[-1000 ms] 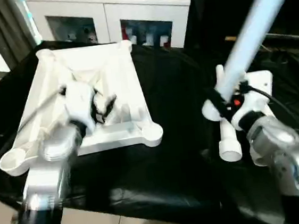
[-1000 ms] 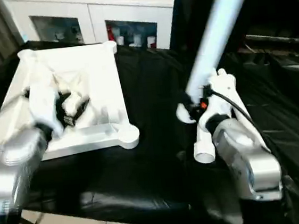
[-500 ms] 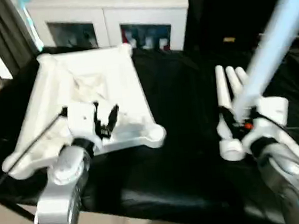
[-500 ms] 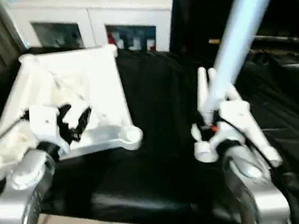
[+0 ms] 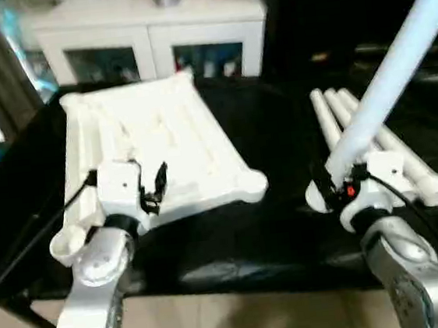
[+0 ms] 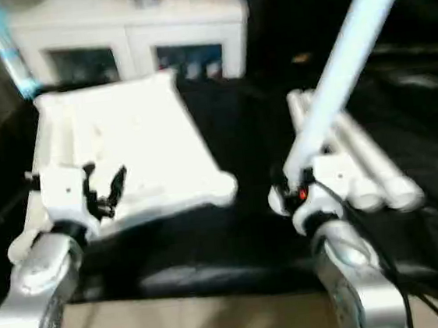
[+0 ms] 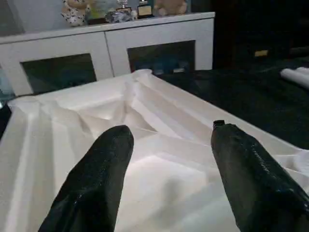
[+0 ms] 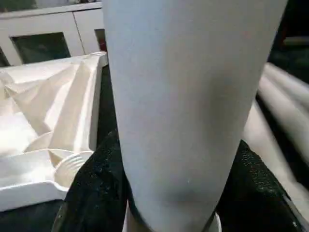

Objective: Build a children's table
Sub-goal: Pick table leg

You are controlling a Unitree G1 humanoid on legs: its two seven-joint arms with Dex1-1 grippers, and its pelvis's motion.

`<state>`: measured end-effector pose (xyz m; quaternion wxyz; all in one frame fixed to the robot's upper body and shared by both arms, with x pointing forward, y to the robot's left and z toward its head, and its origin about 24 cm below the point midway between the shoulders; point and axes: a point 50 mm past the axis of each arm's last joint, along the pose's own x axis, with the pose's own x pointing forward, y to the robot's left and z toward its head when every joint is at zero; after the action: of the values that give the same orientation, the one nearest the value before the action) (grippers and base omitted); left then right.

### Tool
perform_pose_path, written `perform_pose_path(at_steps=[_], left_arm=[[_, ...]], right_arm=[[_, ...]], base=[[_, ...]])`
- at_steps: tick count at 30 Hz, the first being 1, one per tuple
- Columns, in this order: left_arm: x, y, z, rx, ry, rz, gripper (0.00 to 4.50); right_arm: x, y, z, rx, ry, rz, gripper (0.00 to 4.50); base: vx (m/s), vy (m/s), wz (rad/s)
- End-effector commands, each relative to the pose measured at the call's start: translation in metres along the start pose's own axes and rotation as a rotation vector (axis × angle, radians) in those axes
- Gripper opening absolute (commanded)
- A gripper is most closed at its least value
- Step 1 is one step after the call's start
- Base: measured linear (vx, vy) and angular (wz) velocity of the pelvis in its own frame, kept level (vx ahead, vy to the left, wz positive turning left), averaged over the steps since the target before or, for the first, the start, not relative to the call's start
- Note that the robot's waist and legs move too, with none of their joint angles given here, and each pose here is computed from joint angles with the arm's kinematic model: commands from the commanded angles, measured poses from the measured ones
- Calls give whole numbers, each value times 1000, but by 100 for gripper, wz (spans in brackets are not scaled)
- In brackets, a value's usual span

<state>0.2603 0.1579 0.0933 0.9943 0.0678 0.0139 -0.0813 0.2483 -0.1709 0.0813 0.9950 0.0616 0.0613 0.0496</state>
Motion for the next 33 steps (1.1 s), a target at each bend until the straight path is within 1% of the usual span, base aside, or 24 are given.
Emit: perform_pose_path(at_steps=[1,3,5,9,13,15,17,21,33], left_arm=[[-5,-3,-3,-10,25,-8,300],[-7,2,-6,-23,46,21,300],[-11,5,-8,-6,46,10,300],[-14,6,-8,16,32,9,300],[-15,6,-8,34,37,0,300],[-14,5,-9,38,41,-10,300],[-14,3,-10,35,45,-20,300],[-14,0,-9,24,40,-30,300],[-12,-4,-8,19,39,-58,300]], right_arm=[[1,-13,10,-5,-31,-24,192],[3,-15,10,-5,-19,-15,192],[5,-16,9,-14,-12,5,192],[6,-16,9,-39,-3,26,192],[6,-10,13,-92,-5,86,192],[5,-9,14,-98,-10,92,192],[4,-11,16,-104,-17,84,192],[3,-13,15,-58,-12,71,192],[0,-9,12,-73,9,86,192]], base=[[-88,-69,-13],[-99,-85,-19],[-123,-101,-29],[-81,-27,-33],[-65,-1,-6],[-21,-56,27],[67,-5,54],[108,54,61],[180,-3,1]])
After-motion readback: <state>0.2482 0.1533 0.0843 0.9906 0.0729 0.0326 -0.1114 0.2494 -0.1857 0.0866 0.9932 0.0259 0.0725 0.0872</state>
